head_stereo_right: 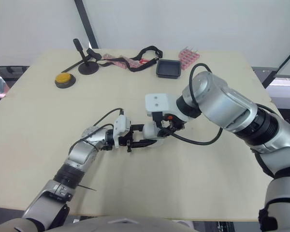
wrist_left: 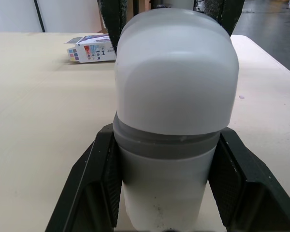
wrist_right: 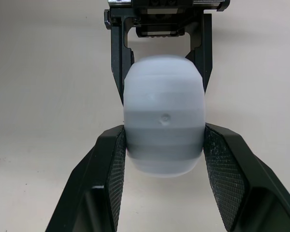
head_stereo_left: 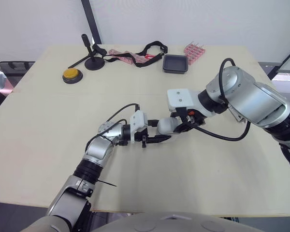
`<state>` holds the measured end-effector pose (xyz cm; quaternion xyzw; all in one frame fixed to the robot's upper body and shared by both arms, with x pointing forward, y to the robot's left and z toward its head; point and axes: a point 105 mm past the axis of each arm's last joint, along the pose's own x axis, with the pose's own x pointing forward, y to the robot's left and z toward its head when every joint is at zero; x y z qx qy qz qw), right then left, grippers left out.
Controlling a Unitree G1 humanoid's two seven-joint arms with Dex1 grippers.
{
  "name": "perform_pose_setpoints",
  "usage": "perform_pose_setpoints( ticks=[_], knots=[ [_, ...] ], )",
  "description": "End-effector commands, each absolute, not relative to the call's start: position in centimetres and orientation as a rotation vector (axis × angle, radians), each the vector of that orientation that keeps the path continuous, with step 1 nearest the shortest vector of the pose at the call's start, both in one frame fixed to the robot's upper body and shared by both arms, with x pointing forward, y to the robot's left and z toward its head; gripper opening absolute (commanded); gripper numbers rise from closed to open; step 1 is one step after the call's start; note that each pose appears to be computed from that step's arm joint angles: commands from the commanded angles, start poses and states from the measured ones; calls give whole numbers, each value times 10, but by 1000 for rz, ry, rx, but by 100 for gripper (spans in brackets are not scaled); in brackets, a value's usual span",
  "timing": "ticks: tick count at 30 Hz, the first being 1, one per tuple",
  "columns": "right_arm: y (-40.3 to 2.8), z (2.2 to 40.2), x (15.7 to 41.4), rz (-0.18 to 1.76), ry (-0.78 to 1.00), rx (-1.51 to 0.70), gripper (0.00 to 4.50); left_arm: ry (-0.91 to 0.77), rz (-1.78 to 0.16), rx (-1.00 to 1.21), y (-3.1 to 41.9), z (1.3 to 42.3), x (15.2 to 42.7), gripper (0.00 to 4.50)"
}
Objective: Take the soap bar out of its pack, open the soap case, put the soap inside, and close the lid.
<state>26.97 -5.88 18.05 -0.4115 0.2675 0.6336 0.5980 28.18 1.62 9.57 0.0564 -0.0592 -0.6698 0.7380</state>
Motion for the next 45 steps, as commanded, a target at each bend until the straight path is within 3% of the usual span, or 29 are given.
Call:
perform_pose_setpoints(
  ticks=[1, 2, 15, 25, 31, 36, 45],
  knots=[
    [-58, 173, 271, 1468, 637, -942, 328, -146, -1475, 133, 15, 99, 279, 191],
    [-58, 175, 272, 1465, 631, -942, 359, -144, -1476, 132, 15, 98, 279, 191],
    [-72, 175, 272, 1438, 648, -913, 359, -144, -1475, 134, 16, 99, 280, 191],
    [-117, 161, 262, 1320, 710, -678, 359, -142, -1474, 139, 19, 98, 281, 191],
    [-149, 143, 274, 1158, 550, -459, 359, -148, -1480, 138, 23, 98, 282, 191],
    [-172, 116, 262, 1122, 404, -345, 359, -150, -1491, 138, 24, 98, 281, 191],
    [-195, 85, 251, 1022, 170, -263, 89, -154, -1496, 141, 23, 100, 282, 191]
  ],
)
